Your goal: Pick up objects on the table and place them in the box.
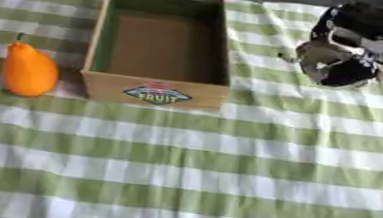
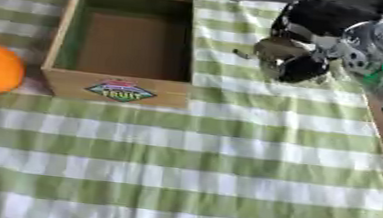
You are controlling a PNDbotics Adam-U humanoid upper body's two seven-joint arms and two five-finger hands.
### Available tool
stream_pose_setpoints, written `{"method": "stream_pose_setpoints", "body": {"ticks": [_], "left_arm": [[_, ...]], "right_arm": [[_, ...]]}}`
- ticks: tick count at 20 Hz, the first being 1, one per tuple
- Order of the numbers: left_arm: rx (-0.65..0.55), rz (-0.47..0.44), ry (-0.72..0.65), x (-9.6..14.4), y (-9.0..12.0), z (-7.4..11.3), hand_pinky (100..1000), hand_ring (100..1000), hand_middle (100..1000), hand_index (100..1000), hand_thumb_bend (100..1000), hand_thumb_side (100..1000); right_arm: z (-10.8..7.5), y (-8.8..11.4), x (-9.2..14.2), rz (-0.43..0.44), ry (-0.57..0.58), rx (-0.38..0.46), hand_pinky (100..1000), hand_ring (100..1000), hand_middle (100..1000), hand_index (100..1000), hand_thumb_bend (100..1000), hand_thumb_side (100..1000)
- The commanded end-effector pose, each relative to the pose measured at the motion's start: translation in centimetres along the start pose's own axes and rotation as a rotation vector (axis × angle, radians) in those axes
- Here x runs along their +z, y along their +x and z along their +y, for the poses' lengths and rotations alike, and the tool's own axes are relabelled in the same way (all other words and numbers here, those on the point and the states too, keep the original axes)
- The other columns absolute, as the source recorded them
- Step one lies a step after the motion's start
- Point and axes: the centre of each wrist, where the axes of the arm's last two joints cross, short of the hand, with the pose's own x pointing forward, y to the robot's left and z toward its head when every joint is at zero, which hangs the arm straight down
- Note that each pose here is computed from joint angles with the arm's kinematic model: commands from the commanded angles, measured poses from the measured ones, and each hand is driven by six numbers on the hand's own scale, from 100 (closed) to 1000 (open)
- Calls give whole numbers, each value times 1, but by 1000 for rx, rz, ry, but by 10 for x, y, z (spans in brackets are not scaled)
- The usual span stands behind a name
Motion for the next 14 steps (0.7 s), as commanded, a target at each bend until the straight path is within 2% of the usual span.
{"method": "stream_pose_setpoints", "body": {"ticks": [1,14], "left_arm": [[-5,-51,6,-10,6,5,741,806,747,818,100,960],[21,-68,1,-13,11,1,739,806,747,815,100,960]], "right_arm": [[-20,2,-1,-1,-46,47,665,739,441,497,100,361],[-73,35,-43,-49,-202,99,668,737,436,493,100,343]]}}
